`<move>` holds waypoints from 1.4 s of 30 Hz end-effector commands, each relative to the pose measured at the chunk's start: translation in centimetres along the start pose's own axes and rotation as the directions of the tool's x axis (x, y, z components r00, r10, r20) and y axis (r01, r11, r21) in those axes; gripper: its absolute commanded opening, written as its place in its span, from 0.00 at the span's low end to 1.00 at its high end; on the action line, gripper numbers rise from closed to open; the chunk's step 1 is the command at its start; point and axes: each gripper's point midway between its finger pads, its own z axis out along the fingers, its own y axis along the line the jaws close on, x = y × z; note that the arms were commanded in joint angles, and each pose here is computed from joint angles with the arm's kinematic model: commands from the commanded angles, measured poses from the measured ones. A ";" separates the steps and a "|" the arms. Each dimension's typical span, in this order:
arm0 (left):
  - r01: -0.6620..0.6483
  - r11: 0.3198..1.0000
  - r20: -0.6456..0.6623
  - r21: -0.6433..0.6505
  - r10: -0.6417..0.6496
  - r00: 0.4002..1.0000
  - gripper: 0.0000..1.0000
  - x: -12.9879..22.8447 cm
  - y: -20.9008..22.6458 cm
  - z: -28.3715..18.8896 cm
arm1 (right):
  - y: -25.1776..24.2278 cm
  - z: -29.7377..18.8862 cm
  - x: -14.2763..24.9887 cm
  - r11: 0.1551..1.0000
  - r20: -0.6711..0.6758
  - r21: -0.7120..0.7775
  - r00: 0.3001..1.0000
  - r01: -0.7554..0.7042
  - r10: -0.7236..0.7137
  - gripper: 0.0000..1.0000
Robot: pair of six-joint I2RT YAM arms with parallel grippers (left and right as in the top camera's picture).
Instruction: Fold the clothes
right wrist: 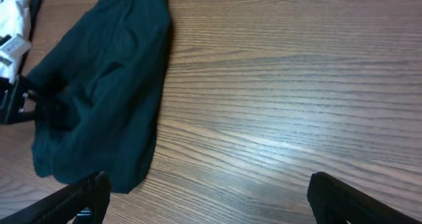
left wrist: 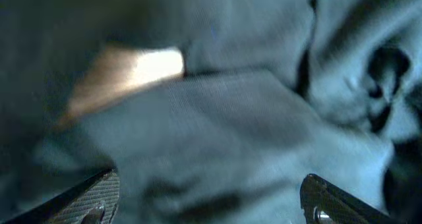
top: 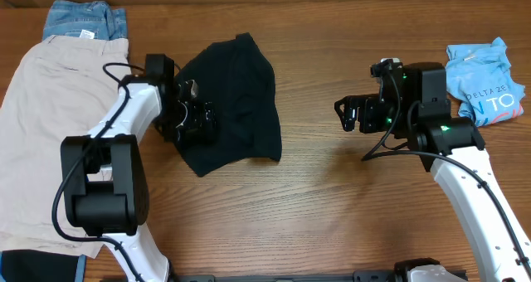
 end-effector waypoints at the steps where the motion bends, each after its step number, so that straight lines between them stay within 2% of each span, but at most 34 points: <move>1: -0.023 1.000 0.073 -0.021 0.024 0.997 0.89 -1.3 0.0 0.2 | 0.4 -0.7 -1.3 0.999 0.036 0.004 0.999 0.033 -0.033 1.00; 5: -0.066 0.998 0.096 -0.015 0.067 0.993 0.84 -1.9 -1.1 0.8 | 0.4 -0.7 -1.2 0.999 0.034 0.004 0.999 0.033 -0.033 1.00; 10: -0.117 0.993 0.100 -0.016 0.118 0.988 0.84 -1.8 -3.1 1.8 | 0.3 -0.7 -1.2 0.999 0.032 0.005 0.999 0.033 -0.033 1.00; 12: -0.128 0.992 0.092 -0.013 0.128 0.987 0.81 -1.6 -3.9 2.4 | 0.3 -0.7 -1.1 0.999 0.029 0.005 0.999 0.032 -0.032 1.00; 13: -0.130 0.991 0.085 -0.019 0.131 0.988 0.74 -1.4 -4.0 2.7 | 0.3 -0.7 -1.1 1.000 0.027 0.005 0.999 0.031 -0.031 1.00; 15: -0.107 0.993 0.074 -0.048 0.110 0.991 0.54 -1.1 -3.7 3.2 | 0.3 -0.7 -0.9 1.000 0.023 0.005 0.999 0.030 -0.030 1.00; 16: -0.086 0.994 0.070 -0.064 0.090 0.993 0.33 -1.0 -3.4 3.4 | 0.3 -0.7 -0.9 1.000 0.021 0.005 0.999 0.029 -0.029 1.00; 18: -0.058 0.995 0.070 -0.087 0.064 0.996 0.05 -1.0 -2.9 3.5 | 0.3 -0.7 -0.8 1.000 0.017 0.006 0.999 0.028 -0.028 1.00; 22: -0.012 0.996 0.042 -0.094 0.016 0.999 0.04 -0.4 -2.3 1.6 | 0.8 -0.7 -0.8 0.999 0.017 -0.026 0.999 0.029 -0.028 1.00; 27: 0.049 0.991 -0.045 -0.128 -0.055 0.997 0.04 2.8 -1.2 -3.7 | 5.0 -1.5 -3.1 0.966 0.108 -0.254 0.994 0.044 -0.017 1.00; 29: 0.067 0.984 -0.067 -0.162 -0.079 0.995 0.04 4.2 -0.4 -5.6 | 5.7 -1.9 -4.3 0.955 0.154 -0.290 0.988 0.056 -0.011 1.00; 32: 0.073 0.970 -0.067 -0.231 -0.090 0.994 0.11 5.2 0.6 -7.4 | 6.5 -1.9 -4.9 0.951 0.177 -0.301 0.984 0.072 -0.018 1.00; 37: 0.065 0.970 -0.061 -0.236 -0.081 0.995 0.06 5.4 0.6 -7.9 | 7.8 -0.4 -3.2 0.960 0.118 -0.268 0.992 0.085 -0.055 1.00; 42: 0.070 0.967 -0.106 -0.244 -0.098 0.990 0.11 6.5 0.7 -8.0 | 9.4 1.5 -0.8 0.966 0.038 -0.233 0.993 0.116 -0.110 1.00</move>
